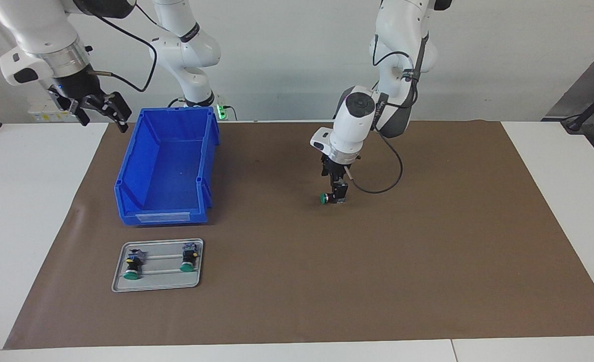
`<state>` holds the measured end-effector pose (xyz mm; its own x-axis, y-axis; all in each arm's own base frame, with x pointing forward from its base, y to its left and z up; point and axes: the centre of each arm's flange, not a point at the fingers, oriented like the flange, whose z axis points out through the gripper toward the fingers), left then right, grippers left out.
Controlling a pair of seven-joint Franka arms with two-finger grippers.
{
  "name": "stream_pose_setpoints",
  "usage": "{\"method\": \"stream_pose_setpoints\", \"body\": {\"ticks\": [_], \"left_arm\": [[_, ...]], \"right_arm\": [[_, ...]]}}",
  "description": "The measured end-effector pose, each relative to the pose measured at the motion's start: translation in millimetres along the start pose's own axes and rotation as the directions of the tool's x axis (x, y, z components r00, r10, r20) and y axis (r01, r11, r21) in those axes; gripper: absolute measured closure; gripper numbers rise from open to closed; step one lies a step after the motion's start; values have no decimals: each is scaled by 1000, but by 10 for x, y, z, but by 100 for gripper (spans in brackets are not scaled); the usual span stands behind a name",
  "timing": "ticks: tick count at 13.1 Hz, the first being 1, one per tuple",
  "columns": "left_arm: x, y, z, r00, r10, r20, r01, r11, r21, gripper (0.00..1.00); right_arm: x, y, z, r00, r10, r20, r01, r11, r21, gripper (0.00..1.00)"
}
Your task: Place and press button with both arms
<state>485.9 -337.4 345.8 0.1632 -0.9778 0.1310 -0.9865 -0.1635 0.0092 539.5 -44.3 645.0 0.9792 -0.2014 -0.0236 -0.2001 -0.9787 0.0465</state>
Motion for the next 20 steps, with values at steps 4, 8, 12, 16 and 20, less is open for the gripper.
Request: {"method": "stream_pose_setpoints", "body": {"ticks": [4, 8, 12, 16, 20], "left_arm": [[62, 4, 227, 1000, -24, -5, 24, 1000, 6, 0], [134, 66, 366, 999, -38, -6, 39, 999, 6, 2], [158, 88, 420, 999, -47, -9, 47, 999, 9, 8], [137, 71, 423, 999, -52, -7, 52, 999, 9, 12], [120, 76, 438, 999, -55, 2, 55, 999, 1, 17]], "right_arm": [[28, -38, 47, 999, -34, -12, 34, 999, 1, 0], [18, -139, 82, 999, -52, -6, 52, 999, 2, 0], [14, -161, 88, 998, -56, -5, 56, 998, 2, 0], [15, -158, 91, 998, -56, -5, 56, 998, 2, 0], [17, -142, 93, 999, -53, -4, 53, 999, 2, 0]]}}
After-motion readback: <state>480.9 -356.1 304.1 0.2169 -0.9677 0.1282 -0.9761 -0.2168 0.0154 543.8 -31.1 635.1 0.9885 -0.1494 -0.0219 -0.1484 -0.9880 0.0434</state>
